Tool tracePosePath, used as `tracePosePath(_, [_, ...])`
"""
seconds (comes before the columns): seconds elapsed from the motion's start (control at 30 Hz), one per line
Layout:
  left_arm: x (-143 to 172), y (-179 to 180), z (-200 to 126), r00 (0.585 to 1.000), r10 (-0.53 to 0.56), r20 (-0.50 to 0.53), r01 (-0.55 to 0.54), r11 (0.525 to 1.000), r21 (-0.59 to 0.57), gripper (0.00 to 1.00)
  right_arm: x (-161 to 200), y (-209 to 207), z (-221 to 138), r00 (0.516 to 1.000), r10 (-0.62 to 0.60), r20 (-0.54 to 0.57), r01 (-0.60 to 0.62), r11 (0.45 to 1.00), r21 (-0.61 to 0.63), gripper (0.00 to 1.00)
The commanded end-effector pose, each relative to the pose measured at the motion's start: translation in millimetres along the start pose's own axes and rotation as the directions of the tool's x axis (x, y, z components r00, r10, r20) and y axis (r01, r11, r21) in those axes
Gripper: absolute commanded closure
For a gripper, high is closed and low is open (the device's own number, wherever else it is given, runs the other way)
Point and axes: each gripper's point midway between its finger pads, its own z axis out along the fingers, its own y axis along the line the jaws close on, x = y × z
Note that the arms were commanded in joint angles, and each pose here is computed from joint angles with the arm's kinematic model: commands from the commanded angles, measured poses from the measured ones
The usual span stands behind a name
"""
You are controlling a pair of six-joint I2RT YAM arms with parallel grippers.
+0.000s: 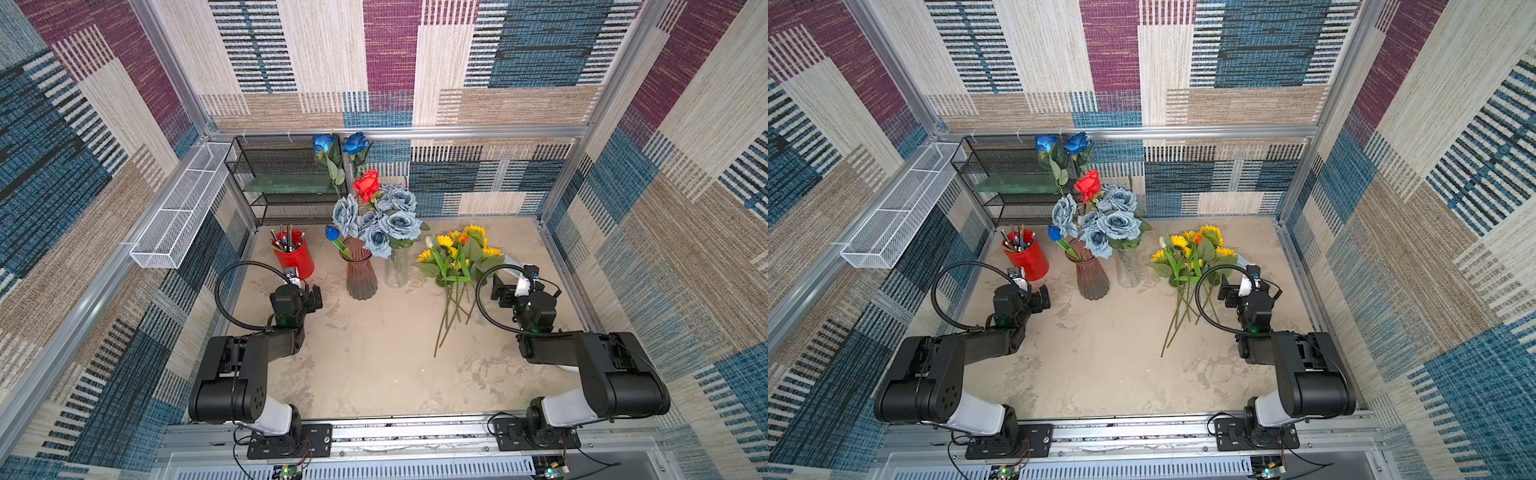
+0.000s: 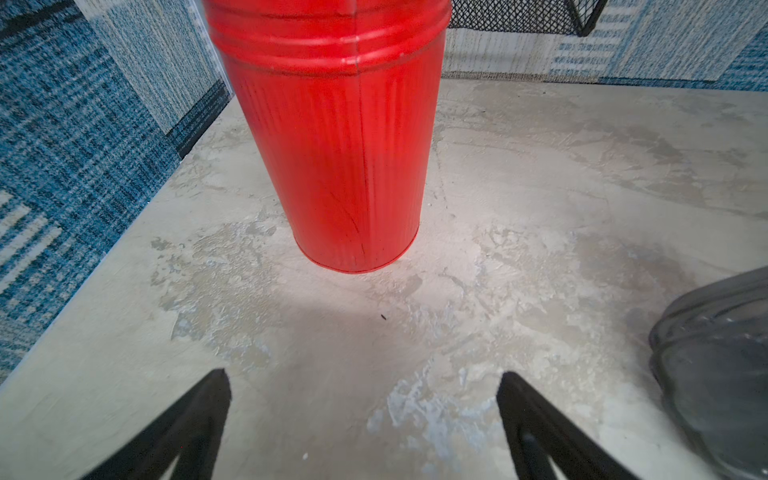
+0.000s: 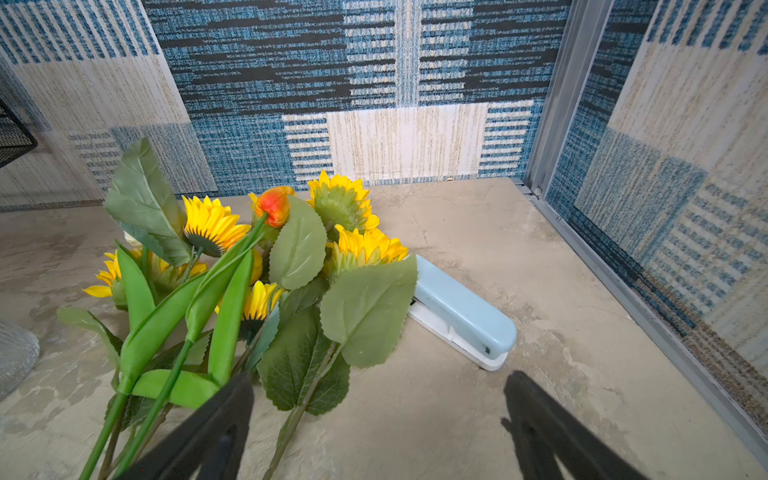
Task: Pick out yellow flowers from the vase
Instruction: Reset both arms
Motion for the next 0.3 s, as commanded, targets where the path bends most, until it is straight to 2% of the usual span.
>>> tracePosePath(0.0, [-1.8, -1.2, -0.2, 1.000, 0.007, 0.010, -0.007, 1.000, 0.009, 0.01, -4.9, -2.7, 0.9, 1.000, 0.000, 0.016, 0.000, 1.000, 0.017, 0.04])
tracePosePath(0.1, [-2.8, -1.6, -1.0, 1.000, 0.005, 0.030, -0.005, 1.000, 0.013, 0.01, -4.1, -2.8, 0.7, 1.000, 0.000, 0.014, 0.000, 1.000, 0.017, 0.04])
tracePosePath(0.27, [-2.2, -1.2, 0.0, 1.000, 0.006, 0.007, -0.006, 1.000, 0.009, 0.01, -3.8, -2.8, 0.6, 1.000, 0.000, 0.014, 0.000, 1.000, 0.017, 0.04])
